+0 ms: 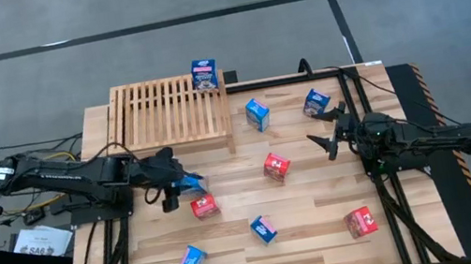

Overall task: Stack cereal on shelf
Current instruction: Put the middle light blue cereal box on the shelf

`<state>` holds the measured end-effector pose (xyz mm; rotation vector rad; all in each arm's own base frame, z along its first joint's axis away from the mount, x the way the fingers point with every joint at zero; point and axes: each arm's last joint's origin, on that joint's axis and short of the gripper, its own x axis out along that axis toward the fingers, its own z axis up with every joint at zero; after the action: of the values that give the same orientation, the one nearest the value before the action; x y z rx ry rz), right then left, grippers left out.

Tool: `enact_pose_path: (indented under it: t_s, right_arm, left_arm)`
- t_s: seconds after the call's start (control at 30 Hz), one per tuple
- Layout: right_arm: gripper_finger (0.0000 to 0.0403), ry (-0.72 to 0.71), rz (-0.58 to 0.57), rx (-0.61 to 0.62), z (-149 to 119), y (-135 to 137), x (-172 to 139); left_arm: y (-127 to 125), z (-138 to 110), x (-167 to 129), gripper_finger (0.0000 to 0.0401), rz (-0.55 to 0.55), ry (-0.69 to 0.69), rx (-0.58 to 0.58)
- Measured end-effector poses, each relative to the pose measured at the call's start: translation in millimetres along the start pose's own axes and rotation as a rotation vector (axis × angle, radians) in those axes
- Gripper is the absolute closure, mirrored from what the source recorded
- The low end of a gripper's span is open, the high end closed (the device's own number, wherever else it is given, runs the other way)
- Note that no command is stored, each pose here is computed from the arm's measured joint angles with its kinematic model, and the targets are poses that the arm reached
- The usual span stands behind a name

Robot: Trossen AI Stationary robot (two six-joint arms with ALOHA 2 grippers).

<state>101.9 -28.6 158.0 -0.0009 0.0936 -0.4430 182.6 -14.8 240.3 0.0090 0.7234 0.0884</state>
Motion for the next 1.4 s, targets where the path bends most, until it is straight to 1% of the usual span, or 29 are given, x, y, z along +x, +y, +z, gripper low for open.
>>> enact_pose_path:
  t_s: [0.13,0.2,0.27,0.33,0.5,0.6,0.7,0.87,1.03,1.17,1.3,1.4]
  right_arm:
    - [0.0039,0.000,0.000,0.000,0,0,0]
    - [0.0039,0.000,0.000,0.000,0,0,0]
    - [0.0039,0.000,0.000,0.000,0,0,0]
    - [0.0039,0.000,0.000,0.000,0,0,0]
    - [0.0039,0.000,0.000,0.000,0,0,0]
    - [0.0039,0.000,0.000,0.000,0,0,0]
    - [0.0039,0.000,0.000,0.000,0,0,0]
    - [0.0039,0.000,0.000,0.000,0,0,0]
    - [0.0039,0.000,0.000,0.000,0,0,0]
    - [0.0039,0.000,0.000,0.000,0,0,0]
    - [0.0039,0.000,0.000,0.000,0,0,0]
    - [0.0039,0.000,0.000,0.000,0,0,0]
  left_arm:
    - [2,3,-18,0.0228,-0.026,-0.084,-0.013]
    - [3,9,-30,0.0228,-0.029,-0.140,-0.017]
    - [5,17,-45,0.0228,-0.009,-0.191,-0.014]
    - [8,24,-58,0.0228,0.023,-0.198,0.010]
    - [14,44,-89,0.0228,0.123,-0.192,0.032]
    - [17,58,-104,0.0228,0.183,-0.181,0.096]
    - [21,74,-117,0.0228,0.284,-0.174,0.172]
    - [35,99,-127,0.0228,0.437,-0.130,0.277]
    - [58,122,-133,0.0228,0.567,-0.066,0.308]
    - [83,138,-129,0.0228,0.623,-0.005,0.313]
    - [114,147,-124,0.0228,0.615,0.056,0.287]
    - [140,148,-120,0.0228,0.591,0.115,0.234]
